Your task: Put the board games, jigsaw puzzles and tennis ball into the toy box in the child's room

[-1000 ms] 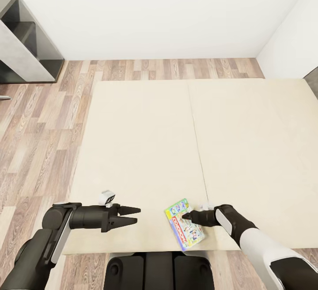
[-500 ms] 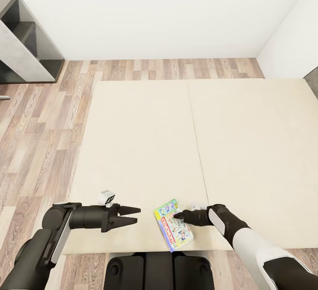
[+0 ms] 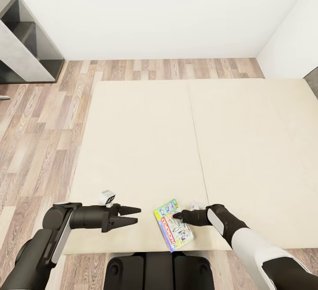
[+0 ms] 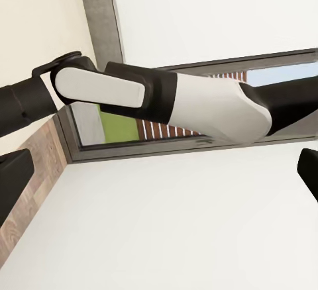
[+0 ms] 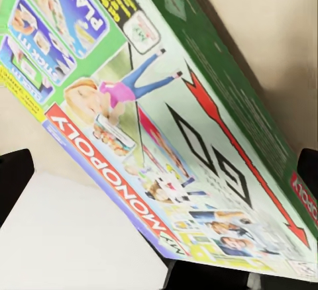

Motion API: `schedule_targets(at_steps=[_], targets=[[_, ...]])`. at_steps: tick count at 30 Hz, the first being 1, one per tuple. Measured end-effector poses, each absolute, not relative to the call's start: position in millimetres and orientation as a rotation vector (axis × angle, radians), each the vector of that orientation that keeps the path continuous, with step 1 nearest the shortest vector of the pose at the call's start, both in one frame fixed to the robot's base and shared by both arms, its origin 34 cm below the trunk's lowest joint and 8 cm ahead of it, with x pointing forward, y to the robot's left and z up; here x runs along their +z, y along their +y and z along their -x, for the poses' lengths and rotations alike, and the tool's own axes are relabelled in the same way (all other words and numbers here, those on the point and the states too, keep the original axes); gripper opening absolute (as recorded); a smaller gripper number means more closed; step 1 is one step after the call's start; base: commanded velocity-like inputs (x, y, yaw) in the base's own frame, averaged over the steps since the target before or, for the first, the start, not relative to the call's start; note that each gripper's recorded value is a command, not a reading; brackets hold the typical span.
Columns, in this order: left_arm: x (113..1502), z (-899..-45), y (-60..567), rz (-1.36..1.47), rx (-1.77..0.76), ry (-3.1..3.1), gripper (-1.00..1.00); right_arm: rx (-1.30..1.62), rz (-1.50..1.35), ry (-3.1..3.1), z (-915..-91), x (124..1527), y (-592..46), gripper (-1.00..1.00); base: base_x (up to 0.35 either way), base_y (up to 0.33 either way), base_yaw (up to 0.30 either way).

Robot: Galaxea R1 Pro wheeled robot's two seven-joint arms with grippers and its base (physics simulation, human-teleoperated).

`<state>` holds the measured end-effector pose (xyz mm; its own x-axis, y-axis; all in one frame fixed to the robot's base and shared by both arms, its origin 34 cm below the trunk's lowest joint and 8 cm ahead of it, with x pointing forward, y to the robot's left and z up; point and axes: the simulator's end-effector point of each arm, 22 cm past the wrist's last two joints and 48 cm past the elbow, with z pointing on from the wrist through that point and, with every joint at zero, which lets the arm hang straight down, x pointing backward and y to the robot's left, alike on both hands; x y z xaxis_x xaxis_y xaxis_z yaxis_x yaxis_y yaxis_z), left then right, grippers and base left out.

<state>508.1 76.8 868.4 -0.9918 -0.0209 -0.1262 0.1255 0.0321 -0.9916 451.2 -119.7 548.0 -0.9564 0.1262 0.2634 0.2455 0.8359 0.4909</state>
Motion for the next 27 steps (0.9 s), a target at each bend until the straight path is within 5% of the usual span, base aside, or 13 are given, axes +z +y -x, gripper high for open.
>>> schedule_targets(at_steps=[27], targets=[[869,-508,76,-0.111,-2.114,2.177,1.00,-0.800,0.291,-2.745,-443,553,-105,1.00,0.000,0.000,0.000]])
